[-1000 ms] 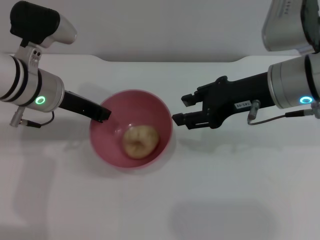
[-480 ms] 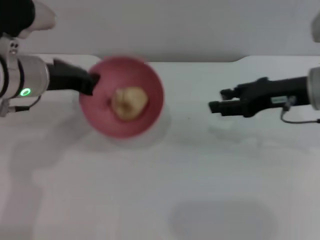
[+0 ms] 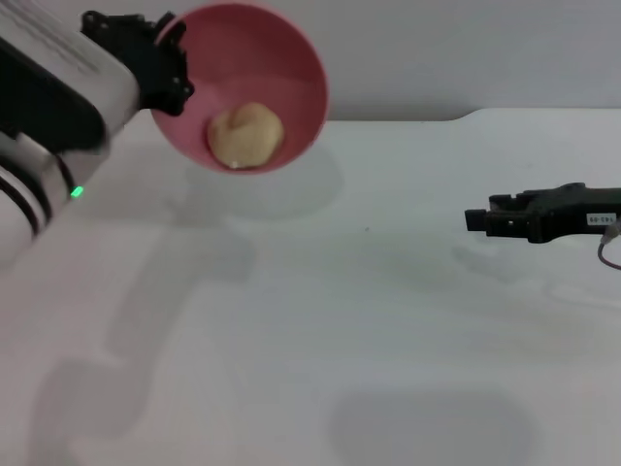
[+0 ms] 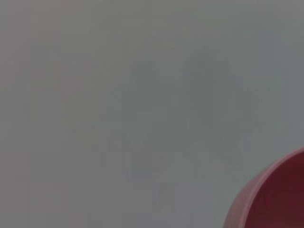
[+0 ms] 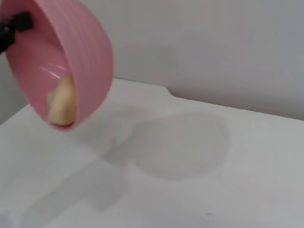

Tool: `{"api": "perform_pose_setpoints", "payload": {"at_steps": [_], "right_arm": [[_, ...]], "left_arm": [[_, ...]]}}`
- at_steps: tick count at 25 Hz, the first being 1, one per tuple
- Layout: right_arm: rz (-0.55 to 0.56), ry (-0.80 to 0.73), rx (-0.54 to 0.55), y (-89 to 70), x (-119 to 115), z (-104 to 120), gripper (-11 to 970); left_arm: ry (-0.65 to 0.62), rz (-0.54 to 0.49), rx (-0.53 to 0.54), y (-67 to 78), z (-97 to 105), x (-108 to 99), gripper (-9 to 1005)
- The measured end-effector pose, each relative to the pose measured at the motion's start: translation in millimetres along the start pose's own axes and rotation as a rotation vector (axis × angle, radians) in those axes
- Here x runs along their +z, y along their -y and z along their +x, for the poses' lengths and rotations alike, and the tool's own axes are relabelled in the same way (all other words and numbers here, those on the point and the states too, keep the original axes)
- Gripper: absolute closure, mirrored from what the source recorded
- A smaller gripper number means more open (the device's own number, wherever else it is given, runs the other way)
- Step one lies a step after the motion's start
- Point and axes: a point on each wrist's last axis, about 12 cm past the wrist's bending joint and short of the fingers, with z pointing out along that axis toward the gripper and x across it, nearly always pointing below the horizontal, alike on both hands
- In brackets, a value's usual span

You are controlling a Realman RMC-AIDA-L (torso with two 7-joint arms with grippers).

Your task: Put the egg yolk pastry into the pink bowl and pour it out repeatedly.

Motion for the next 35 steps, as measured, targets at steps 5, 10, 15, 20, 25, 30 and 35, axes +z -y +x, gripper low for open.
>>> {"api": "perform_pose_setpoints", "payload": {"at_steps": [5, 10, 15, 20, 25, 30, 35], "right_arm": [[0.008, 0.004, 0.014, 2.4, -3, 3, 449], [0.011, 0.006, 0.02, 3.3, -4, 5, 448], [0.011, 0.007, 0.018, 3.3, -4, 4, 447], [0.011, 0.008, 0.016, 3.2, -4, 3, 446], [0.004, 0.002, 0.012, 1.4, -1, 4, 446], [-0.006, -0.01, 0.005, -1.3, 2, 4, 445], [-0.026, -0.029, -0.02, -6.5, 9, 1, 444]], "left_arm": [[0.17, -0.067, 0.278, 40.1, 4, -5, 997], [0.375, -0.178, 0.684, 88.3, 16, -15, 997], [0.426, -0.202, 0.981, 114.6, 21, -18, 996], [0.422, -0.196, 1.115, 119.8, 24, -16, 997], [0.387, -0.182, 1.095, 118.1, 28, -14, 996], [0.187, -0.278, 0.611, 80.2, 19, 5, 996], [-0.042, -0.251, 0.133, 21.0, 24, 30, 996]]}}
